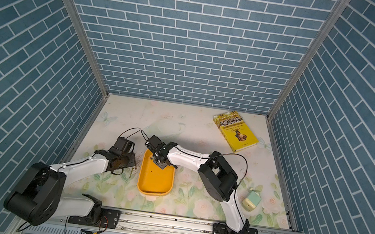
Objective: Take out the screws from the storage box
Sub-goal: Pick up the screw from the storage box, then adjust the storage box at the center of the board.
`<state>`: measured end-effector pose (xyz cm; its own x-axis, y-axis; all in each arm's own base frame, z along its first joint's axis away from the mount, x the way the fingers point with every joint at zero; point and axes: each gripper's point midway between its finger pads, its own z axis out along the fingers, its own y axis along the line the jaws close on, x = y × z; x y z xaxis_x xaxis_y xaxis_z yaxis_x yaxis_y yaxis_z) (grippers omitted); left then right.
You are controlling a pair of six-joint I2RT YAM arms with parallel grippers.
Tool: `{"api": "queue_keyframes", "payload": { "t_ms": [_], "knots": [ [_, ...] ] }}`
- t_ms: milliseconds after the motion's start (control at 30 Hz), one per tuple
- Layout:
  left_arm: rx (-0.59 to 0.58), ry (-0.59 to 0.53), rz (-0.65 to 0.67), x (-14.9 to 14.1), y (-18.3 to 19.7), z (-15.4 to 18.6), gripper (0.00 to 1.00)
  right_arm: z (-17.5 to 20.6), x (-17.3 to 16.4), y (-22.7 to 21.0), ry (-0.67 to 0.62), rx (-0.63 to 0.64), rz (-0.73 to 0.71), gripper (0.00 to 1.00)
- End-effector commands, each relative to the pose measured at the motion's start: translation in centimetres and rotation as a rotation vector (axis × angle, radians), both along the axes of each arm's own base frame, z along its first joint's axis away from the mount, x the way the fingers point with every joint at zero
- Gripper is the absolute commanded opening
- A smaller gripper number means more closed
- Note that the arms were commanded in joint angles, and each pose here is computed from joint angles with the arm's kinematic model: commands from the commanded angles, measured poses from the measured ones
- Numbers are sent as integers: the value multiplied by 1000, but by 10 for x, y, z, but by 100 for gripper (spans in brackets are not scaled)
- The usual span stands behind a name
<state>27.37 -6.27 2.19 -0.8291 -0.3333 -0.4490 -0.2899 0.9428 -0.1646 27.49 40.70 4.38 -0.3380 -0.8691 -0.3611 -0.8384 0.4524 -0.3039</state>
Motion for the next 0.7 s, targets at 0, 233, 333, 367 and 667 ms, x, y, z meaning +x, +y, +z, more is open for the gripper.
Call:
{"api": "queue_keyframes", "payload": {
  "t_ms": [0,233,333,367,667],
  "knots": [
    [22,11,13,-6,7,-1,59,-3,6,9,-17,-1,42,35],
    [20,-7,16,-4,7,3,60,-9,13,9,2,8,52,40],
    [17,-9,14,-4,7,4,60,-12,17,8,8,12,51,41],
    [17,-7,13,-4,6,3,60,-13,17,9,14,15,52,42],
    [19,-5,14,-4,7,3,60,-37,16,10,128,31,56,46]
  ]
}}
